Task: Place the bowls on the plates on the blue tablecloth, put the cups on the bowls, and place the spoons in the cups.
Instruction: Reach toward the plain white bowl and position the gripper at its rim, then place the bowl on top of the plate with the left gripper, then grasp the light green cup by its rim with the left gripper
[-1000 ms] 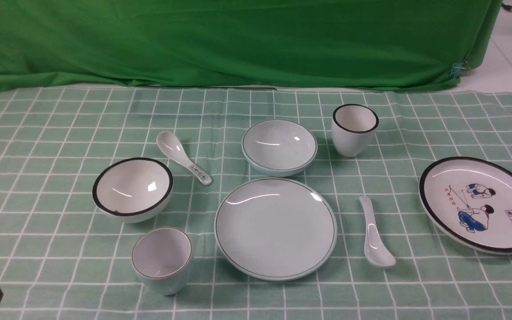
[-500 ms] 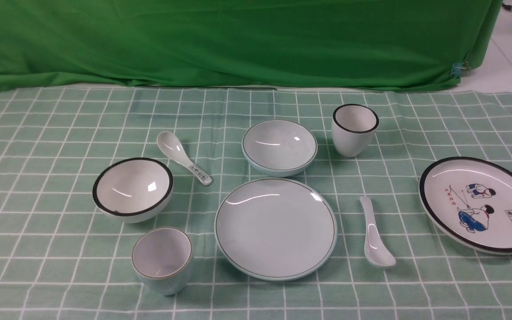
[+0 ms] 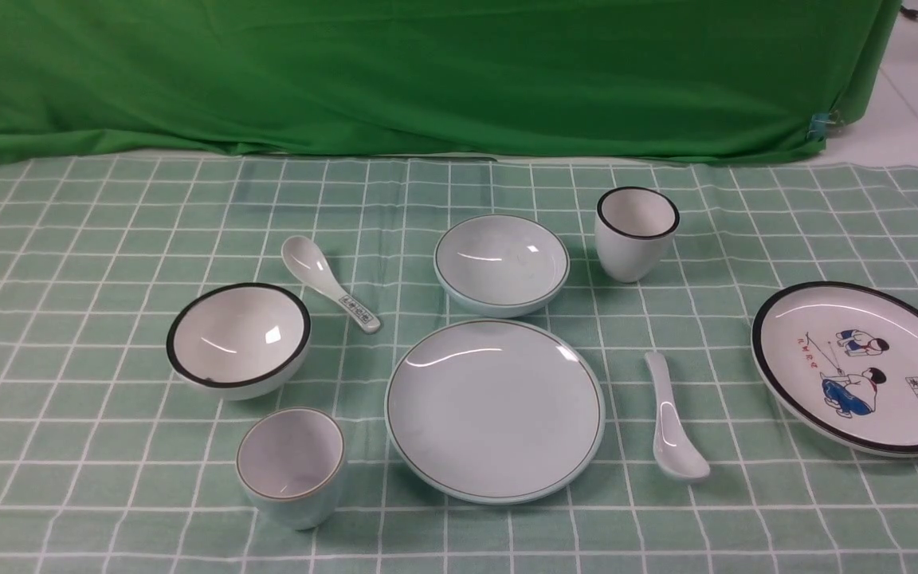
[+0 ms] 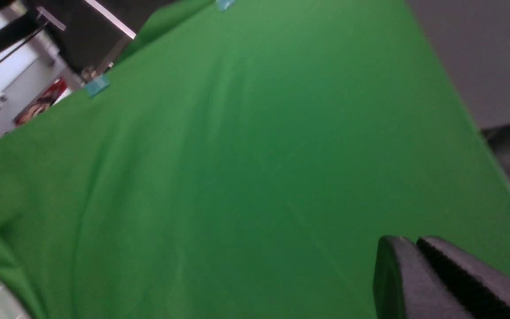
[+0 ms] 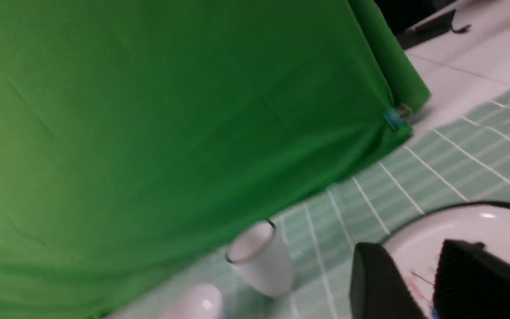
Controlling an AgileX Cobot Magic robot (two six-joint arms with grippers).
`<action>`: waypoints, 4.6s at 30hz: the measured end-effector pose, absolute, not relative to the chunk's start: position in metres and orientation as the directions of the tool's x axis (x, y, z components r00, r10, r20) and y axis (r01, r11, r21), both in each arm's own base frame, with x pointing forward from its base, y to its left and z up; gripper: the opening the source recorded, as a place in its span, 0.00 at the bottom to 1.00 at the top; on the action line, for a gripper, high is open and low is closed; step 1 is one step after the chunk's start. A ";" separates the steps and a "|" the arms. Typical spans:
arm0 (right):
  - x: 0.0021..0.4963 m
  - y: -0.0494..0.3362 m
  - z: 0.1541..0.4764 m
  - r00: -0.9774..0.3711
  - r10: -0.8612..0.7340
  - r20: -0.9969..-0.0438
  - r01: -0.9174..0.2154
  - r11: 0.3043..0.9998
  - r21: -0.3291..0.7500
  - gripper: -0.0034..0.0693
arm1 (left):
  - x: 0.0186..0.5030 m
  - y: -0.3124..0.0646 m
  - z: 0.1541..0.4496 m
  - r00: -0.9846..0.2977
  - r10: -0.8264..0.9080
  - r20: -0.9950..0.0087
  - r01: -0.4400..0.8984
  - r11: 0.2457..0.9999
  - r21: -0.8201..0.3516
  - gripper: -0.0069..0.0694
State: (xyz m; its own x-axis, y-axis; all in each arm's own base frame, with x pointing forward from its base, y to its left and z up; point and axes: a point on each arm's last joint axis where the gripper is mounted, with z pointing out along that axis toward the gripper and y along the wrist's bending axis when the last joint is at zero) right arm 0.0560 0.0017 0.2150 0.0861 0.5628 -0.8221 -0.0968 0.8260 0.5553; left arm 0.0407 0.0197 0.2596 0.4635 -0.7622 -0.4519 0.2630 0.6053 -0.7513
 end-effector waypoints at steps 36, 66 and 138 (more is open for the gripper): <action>0.103 0.067 0.326 -0.728 -0.392 -0.562 -0.432 0.899 -0.067 0.08 | 0.393 -0.148 0.308 -0.919 0.139 -0.369 0.227 0.951 -0.209 0.10; 0.106 0.069 0.328 -0.714 -0.370 -0.594 -0.424 0.904 -0.053 0.08 | 0.480 -0.213 0.188 -0.919 0.106 -0.380 0.195 0.959 -0.205 0.14; 0.109 0.073 0.331 -0.671 -0.374 -0.640 -0.449 0.892 -0.050 0.14 | 0.266 -0.098 0.267 -0.977 0.073 -0.199 0.089 0.994 -0.070 0.27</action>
